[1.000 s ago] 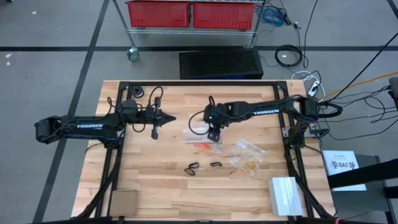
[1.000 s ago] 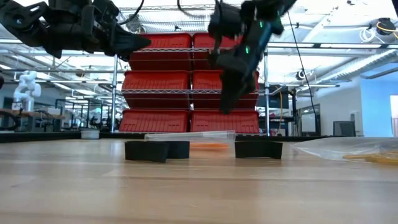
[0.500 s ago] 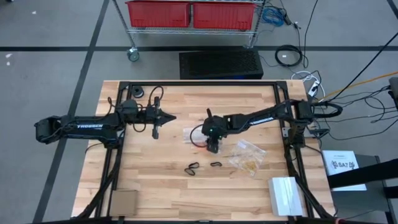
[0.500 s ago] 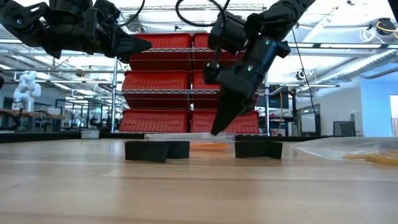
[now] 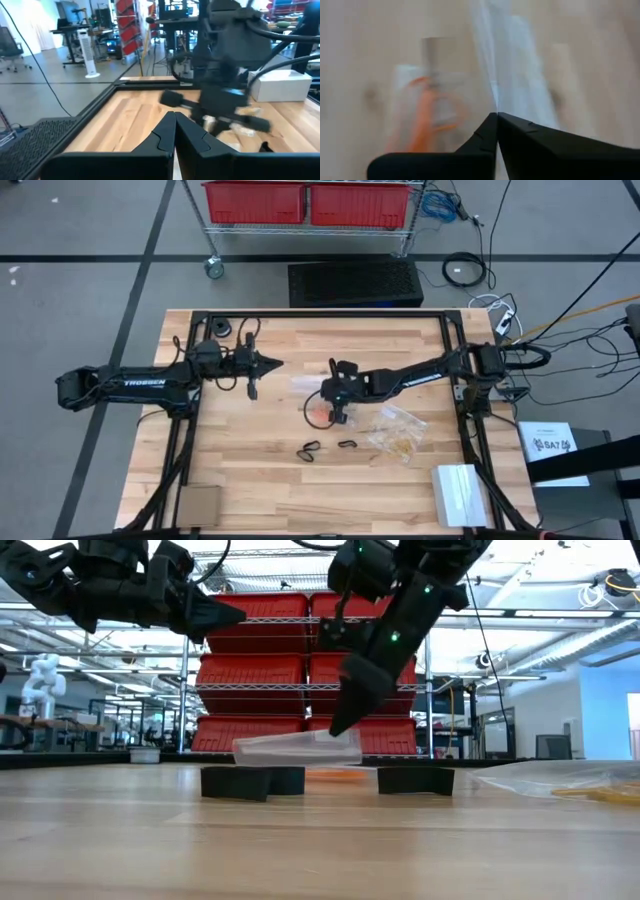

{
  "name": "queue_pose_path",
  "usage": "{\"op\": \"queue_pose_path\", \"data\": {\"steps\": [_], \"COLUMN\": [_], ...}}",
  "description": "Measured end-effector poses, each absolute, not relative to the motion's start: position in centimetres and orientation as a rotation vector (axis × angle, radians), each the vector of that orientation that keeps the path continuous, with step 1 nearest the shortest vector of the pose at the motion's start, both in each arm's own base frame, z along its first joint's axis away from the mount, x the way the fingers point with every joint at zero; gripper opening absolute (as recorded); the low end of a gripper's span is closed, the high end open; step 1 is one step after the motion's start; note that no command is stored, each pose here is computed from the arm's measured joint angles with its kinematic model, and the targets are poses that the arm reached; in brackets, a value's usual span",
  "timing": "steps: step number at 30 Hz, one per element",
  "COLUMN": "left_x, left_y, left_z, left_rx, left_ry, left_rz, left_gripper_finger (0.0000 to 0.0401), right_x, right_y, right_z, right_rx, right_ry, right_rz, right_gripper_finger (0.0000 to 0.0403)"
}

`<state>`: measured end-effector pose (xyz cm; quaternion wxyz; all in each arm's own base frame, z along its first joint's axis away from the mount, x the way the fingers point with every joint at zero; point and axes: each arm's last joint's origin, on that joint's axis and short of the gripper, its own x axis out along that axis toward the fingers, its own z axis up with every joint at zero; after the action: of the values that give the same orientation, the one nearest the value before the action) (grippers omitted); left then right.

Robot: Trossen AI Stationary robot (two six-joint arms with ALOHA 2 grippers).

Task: Sort rubber bands
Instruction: Open the top left transparent zip lock bag

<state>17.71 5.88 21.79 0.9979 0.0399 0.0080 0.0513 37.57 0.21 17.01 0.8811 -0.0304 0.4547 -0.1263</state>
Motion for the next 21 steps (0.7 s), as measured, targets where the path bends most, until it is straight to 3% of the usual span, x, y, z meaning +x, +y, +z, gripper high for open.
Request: {"op": "queue_pose_path", "data": {"steps": [5, 15, 21], "left_x": [17.7, 17.7, 17.7], "left_y": [5.9, 5.9, 5.9], "left_z": [21.8, 21.7, 21.6], "left_rx": [0.079, 0.076, 0.075], "left_ry": [0.017, 0.025, 0.031], "left_rz": [0.104, 0.103, 0.103], "left_gripper_finger": [0.0011, 0.0011, 0.0011], "right_x": [37.4, 37.6, 37.4], "right_y": [1.0, -0.7, -3.2], "right_z": [16.8, 16.9, 16.9], "right_rx": [0.132, 0.272, 0.386], "right_ry": [0.969, 0.96, 0.967], "right_rz": [-0.197, -0.192, -0.118], "right_gripper_finger": [0.0029, 0.0165, 0.0208]}}
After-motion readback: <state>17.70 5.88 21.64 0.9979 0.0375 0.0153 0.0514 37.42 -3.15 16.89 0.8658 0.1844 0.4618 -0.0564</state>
